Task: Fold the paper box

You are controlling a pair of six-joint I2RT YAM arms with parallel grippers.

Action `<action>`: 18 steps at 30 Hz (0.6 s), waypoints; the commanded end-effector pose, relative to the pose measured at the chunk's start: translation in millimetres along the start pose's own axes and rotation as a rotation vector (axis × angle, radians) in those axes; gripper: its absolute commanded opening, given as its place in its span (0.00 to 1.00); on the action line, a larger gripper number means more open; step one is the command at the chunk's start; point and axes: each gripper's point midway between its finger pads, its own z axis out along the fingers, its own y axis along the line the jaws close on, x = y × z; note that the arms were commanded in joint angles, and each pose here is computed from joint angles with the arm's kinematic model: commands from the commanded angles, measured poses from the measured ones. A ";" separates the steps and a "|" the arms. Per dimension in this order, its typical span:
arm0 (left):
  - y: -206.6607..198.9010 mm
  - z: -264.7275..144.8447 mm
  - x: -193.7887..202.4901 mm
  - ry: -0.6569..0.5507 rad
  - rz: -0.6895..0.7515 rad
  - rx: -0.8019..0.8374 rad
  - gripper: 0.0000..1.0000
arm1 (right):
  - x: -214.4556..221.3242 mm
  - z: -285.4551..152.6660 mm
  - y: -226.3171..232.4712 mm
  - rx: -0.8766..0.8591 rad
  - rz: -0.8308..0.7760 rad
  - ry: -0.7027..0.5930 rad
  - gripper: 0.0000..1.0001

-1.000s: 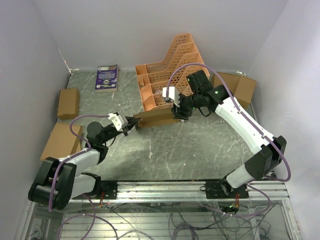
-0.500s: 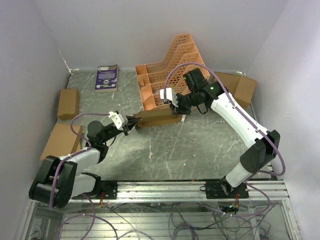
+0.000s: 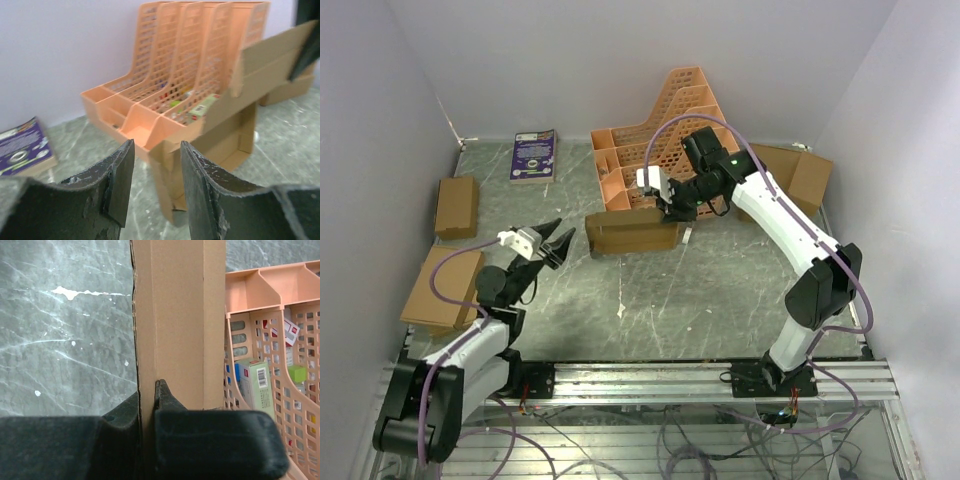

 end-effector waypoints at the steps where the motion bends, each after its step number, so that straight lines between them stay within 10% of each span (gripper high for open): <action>1: 40.4 -13.5 24.0 0.102 -0.043 -0.226 0.52 | 2.6 -4.5 15.7 -0.066 0.028 0.005 0.00; 18: 53.6 31.7 98.9 0.467 -0.338 -0.142 0.43 | 0.0 -5.4 17.8 -0.086 0.051 0.003 0.00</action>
